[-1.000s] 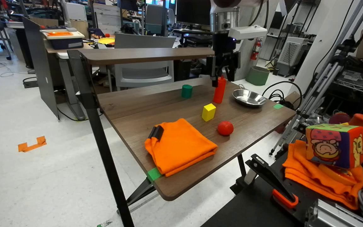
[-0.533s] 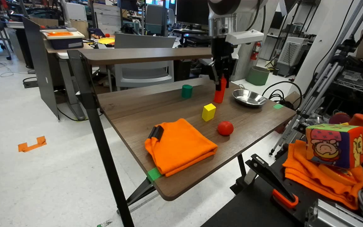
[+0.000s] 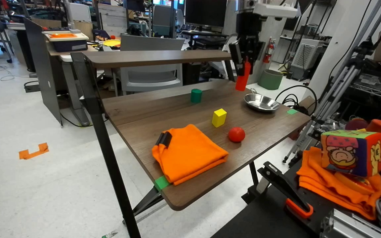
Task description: Put the orange bottle on the silver pan
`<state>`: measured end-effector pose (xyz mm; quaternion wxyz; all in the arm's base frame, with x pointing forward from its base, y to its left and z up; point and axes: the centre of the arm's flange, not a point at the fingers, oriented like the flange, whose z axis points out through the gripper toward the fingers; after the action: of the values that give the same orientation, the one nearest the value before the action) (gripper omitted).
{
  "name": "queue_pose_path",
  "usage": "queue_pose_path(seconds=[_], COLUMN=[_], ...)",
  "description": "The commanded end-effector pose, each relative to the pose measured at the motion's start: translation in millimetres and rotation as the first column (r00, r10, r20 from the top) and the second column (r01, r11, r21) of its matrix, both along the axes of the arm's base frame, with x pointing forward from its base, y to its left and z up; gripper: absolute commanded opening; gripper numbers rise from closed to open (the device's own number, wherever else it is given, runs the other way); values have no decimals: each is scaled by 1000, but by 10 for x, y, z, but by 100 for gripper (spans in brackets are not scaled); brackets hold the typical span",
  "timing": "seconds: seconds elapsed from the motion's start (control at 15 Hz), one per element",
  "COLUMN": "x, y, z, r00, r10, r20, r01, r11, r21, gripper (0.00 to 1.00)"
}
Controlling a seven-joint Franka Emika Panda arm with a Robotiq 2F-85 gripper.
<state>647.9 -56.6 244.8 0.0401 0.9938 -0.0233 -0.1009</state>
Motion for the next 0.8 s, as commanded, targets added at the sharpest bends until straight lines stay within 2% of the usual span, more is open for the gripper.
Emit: queue_pose_path(seconds=[0.0, 0.2, 0.4, 0.73], x=[-338, -514, -656, -676], y=[-314, -629, -928, -1287], z=[290, 281, 120, -128], r00=[994, 978, 957, 924], r10=[-112, -207, -287, -382], r20=[-12, -19, -32, -9], r01=[113, 208, 289, 379], r11=[992, 975, 951, 914], r21=[64, 82, 113, 145], gripper=[13, 13, 13, 13])
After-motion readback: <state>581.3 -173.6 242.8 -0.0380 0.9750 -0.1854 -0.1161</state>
